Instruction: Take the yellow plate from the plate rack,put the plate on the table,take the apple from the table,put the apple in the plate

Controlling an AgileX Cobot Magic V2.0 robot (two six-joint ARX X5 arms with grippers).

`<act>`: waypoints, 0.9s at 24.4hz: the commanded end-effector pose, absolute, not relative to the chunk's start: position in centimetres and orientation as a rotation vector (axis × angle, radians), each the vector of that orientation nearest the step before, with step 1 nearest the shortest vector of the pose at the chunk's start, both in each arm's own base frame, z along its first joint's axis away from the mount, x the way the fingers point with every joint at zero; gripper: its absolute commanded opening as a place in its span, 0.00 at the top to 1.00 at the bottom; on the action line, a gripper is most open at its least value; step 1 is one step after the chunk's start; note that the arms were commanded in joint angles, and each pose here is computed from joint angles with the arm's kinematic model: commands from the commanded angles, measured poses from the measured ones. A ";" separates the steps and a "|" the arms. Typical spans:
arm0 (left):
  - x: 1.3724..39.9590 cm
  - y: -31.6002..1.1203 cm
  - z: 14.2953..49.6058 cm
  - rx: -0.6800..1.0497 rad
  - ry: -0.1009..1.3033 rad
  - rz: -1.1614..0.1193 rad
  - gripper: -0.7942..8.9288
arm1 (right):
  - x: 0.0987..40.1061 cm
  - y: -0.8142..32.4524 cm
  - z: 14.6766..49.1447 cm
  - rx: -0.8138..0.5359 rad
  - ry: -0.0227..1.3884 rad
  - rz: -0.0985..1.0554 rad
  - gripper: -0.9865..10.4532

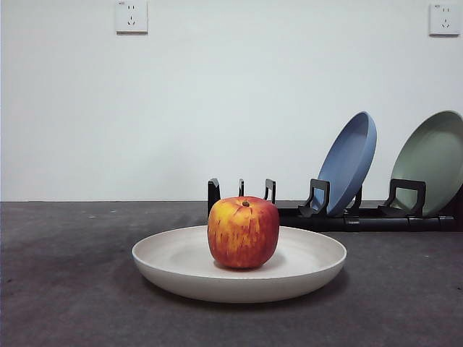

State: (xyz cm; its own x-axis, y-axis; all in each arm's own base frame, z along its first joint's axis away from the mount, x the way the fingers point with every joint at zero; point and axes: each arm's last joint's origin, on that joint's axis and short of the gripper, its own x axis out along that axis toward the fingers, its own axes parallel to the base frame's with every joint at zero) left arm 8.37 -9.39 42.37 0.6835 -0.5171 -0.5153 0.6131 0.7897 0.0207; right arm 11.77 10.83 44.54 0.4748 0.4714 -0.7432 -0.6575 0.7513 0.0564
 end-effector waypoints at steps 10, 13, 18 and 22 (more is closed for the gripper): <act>9.4 -9.6 43.8 0.243 0.313 -0.490 0.92 | 11.7 10.7 44.4 -0.261 0.841 0.693 0.91; 9.8 -8.1 44.6 0.284 0.223 -0.393 0.92 | 11.7 10.7 44.4 -0.261 0.841 0.693 0.91; 9.2 -4.3 45.1 0.226 0.138 -0.358 0.92 | 11.7 10.7 44.4 -0.261 0.841 0.693 0.91; 8.0 -1.9 43.6 0.235 0.049 -0.250 0.92 | 11.7 10.7 44.4 -0.262 0.842 0.693 0.91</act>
